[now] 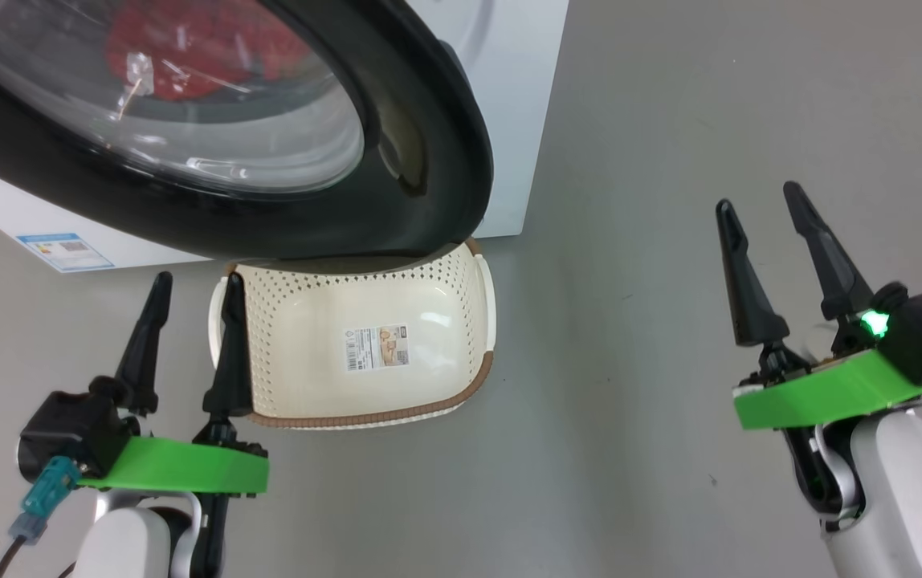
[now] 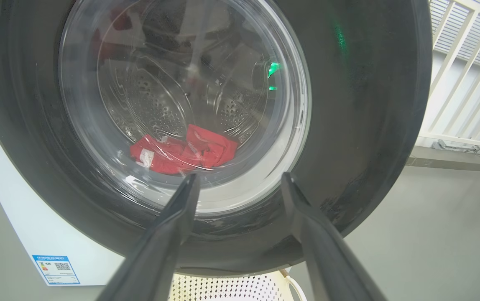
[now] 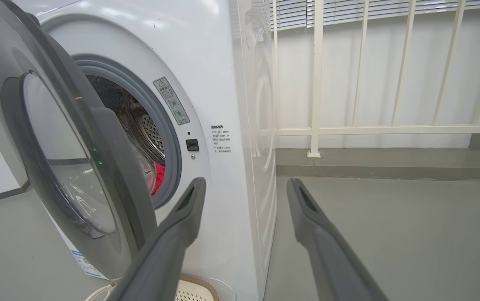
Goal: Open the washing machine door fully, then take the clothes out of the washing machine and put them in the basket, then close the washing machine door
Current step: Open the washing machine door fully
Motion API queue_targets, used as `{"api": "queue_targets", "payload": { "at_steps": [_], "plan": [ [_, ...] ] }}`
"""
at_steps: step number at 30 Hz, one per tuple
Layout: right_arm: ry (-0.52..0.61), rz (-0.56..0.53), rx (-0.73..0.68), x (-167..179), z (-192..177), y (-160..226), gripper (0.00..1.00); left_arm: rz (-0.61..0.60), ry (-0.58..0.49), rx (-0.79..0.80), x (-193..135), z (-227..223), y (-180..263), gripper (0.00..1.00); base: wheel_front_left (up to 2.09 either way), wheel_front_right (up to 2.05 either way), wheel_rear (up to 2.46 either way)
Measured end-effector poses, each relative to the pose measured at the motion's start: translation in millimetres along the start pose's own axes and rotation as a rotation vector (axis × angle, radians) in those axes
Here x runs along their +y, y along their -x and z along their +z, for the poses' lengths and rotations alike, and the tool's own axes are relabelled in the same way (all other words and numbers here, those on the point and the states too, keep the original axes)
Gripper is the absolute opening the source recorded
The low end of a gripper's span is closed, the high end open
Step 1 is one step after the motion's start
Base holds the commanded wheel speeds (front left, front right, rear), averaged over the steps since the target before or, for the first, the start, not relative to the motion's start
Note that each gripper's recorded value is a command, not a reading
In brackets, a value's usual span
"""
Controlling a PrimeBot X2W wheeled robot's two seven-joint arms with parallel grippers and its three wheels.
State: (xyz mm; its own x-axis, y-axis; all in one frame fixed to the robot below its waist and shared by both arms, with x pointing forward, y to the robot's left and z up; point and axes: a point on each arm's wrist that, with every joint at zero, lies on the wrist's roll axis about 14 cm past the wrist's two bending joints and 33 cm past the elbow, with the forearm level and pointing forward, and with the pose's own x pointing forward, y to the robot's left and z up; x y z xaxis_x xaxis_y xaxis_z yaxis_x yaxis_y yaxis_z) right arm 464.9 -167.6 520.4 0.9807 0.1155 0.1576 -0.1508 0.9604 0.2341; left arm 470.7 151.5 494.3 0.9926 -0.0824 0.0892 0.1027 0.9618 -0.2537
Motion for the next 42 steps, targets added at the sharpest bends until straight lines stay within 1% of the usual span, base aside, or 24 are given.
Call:
{"api": "queue_targets", "payload": {
  "at_steps": [7, 19, 28, 29, 30, 31, 33, 37, 42],
  "plan": [
    [0.001, -0.003, 0.012, 4, -5, 11, 1.00, 0.000, -0.003, -0.013, 0, 5, 2, 1.00, 0.00, 0.00, 0.00],
    [-0.009, -0.002, -0.001, 8, -1, 10, 1.00, -0.004, -0.003, -0.001, -1, 2, 6, 1.00, 0.00, 0.00, 0.00],
    [-0.015, -0.002, 0.012, 9, -6, 14, 1.00, -0.002, -0.005, -0.003, -1, 3, 7, 1.00, 0.00, 0.00, 0.00],
    [-0.015, -0.001, 0.014, 9, -7, 13, 0.57, -0.001, -0.005, -0.002, 0, 3, 7, 1.00, 0.00, 0.00, 0.00],
    [-0.015, 0.001, 0.017, 10, -8, 13, 0.31, -0.001, -0.005, -0.001, 0, 2, 8, 1.00, 0.00, 0.00, 0.00],
    [-0.015, 0.007, 0.022, 11, -10, 13, 0.00, -0.002, -0.005, 0.000, 0, 2, 8, 1.00, 0.00, 0.00, 0.00],
    [-0.030, 0.012, 0.036, 13, -15, 13, 0.00, -0.002, -0.006, 0.001, 0, 1, 8, 1.00, 0.00, 0.00, 0.00],
    [-0.155, -0.011, 0.048, 13, -23, 8, 0.00, 0.001, -0.007, 0.007, 1, -1, 8, 1.00, 0.00, 0.00, 0.00],
    [-0.409, -0.017, 0.053, 23, -31, -13, 0.00, 0.003, -0.009, 0.015, 3, -4, 9, 1.00, 0.00, 0.00, 0.00]
  ]
}}
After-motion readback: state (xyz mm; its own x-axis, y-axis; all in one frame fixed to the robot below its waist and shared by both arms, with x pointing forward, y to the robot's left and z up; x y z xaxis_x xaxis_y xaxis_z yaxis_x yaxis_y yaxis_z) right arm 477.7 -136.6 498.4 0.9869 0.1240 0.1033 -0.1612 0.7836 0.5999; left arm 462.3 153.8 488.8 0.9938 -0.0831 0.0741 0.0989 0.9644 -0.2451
